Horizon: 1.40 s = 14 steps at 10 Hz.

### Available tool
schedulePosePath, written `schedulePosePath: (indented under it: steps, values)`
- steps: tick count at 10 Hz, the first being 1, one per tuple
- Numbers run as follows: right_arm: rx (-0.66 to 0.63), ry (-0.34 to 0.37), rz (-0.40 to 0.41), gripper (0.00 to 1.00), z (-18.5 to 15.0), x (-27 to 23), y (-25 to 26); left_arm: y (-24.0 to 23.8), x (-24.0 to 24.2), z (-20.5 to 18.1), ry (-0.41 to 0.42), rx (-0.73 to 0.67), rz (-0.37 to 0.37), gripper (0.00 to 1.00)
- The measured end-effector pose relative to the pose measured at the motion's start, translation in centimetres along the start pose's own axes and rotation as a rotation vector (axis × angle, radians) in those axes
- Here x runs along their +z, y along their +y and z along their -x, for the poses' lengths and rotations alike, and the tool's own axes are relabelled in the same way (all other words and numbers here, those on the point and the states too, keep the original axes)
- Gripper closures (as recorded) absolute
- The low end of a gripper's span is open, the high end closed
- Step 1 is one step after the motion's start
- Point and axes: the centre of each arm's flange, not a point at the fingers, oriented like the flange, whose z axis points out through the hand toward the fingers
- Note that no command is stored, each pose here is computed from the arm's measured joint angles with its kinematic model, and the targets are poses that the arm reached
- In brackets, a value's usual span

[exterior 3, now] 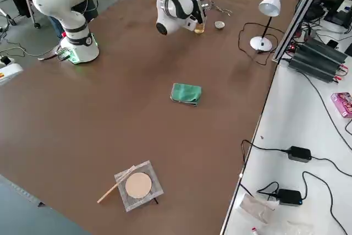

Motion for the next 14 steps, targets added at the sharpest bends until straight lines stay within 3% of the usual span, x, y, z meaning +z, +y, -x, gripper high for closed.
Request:
schedulePosePath:
  steps: [7, 11, 14]
  values:
    - [-0.135, -0.166, -0.044, 0.61, -0.4, -15.4, 4.6, -0.9, -0.1, -0.1, 0.010, -0.011, -0.002, 0.00]
    - [-0.207, -0.237, -0.046, 0.61, -1.4, -24.6, 5.9, -1.0, -0.1, -0.1, 0.010, -0.013, -0.003, 0.00]
    - [-0.276, -0.266, -0.043, 0.61, -0.2, -30.4, 7.0, -1.0, -0.1, -0.1, 0.010, -0.012, -0.003, 0.00]
